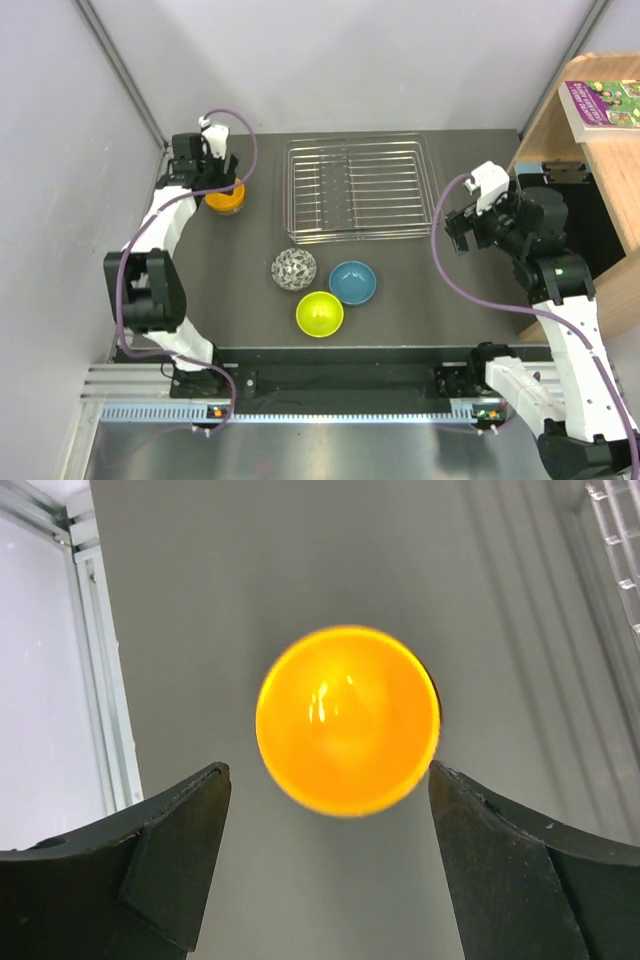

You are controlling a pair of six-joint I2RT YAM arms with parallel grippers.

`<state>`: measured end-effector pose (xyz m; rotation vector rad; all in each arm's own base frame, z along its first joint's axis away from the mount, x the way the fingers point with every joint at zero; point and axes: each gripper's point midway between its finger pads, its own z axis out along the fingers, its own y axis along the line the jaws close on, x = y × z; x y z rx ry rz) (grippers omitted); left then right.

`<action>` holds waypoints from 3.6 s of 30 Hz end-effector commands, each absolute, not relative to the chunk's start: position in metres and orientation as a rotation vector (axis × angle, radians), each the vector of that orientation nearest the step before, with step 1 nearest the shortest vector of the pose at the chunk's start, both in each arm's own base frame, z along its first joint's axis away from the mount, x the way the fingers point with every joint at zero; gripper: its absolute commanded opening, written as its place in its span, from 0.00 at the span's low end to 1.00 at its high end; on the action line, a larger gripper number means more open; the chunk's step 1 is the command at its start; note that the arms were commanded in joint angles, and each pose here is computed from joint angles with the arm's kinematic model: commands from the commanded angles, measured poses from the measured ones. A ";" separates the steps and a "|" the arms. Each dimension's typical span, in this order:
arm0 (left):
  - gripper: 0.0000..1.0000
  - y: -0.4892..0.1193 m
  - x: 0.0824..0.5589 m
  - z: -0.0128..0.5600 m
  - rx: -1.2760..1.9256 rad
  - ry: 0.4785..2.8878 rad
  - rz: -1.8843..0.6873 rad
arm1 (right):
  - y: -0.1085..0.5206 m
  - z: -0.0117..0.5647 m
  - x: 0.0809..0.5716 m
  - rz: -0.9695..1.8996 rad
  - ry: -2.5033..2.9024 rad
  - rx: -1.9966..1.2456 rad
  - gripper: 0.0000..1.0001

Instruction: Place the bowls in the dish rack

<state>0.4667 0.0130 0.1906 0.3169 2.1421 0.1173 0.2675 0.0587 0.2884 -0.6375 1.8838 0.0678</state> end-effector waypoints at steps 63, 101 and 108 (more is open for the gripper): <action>0.00 0.056 0.528 0.140 0.246 2.306 0.076 | 0.086 0.305 0.281 0.180 1.857 -0.695 0.96; 0.00 -0.155 0.408 0.340 0.799 1.728 -0.453 | 0.289 0.342 0.332 1.476 1.741 -1.001 1.00; 0.00 -0.212 0.393 0.349 0.925 1.648 -0.543 | 0.292 0.326 0.355 1.576 1.740 -0.937 1.00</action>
